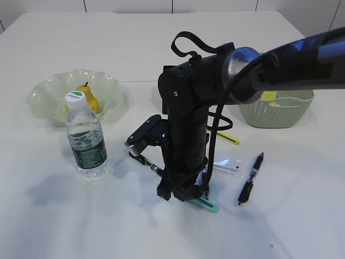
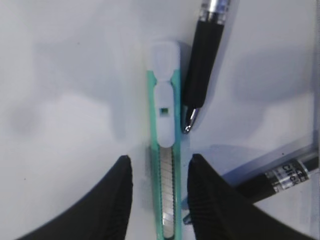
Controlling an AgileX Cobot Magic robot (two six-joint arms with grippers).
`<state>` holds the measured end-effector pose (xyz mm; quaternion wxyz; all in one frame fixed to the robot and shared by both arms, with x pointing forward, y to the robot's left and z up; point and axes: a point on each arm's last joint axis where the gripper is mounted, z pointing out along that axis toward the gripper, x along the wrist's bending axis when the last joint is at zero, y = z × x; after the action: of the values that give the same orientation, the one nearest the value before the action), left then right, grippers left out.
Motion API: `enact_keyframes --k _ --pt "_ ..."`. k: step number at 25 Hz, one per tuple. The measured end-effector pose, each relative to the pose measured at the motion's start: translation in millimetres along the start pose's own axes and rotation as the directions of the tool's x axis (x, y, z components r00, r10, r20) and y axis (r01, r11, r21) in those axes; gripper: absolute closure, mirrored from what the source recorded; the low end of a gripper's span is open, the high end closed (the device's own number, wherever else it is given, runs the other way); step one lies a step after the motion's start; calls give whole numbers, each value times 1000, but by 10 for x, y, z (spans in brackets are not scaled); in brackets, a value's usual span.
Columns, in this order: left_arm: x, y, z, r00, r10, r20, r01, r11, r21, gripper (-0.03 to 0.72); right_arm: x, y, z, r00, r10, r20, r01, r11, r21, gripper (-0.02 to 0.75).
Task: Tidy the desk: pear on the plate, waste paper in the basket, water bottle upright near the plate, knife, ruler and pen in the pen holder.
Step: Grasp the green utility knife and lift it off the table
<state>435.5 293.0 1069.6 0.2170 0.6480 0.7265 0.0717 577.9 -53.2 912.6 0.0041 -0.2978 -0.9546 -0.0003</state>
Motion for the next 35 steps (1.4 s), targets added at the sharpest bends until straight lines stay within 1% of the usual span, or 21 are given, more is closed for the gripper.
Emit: enact_keyframes --k 2,4,21,24,30,35 --pt "0 0 0 1000 0 0 0 1000 0 187 0 5 36 1000 3 -3 -3 1000 4 430" --pt "0 0 0 1000 0 0 0 1000 0 187 -1 6 92 1000 3 -8 -3 1000 17 421" --pt "0 3 0 1000 0 0 0 1000 -4 188 -10 31 167 1000 9 -6 -9 1000 14 424" --pt "0 3 0 1000 0 0 0 1000 -4 188 -10 31 167 1000 9 -6 -9 1000 14 458" --pt "0 3 0 1000 0 0 0 1000 -4 188 -8 28 167 1000 10 -10 -10 1000 17 592" --pt "0 3 0 1000 0 0 0 1000 -4 188 -7 29 163 1000 13 -11 -12 1000 17 607"
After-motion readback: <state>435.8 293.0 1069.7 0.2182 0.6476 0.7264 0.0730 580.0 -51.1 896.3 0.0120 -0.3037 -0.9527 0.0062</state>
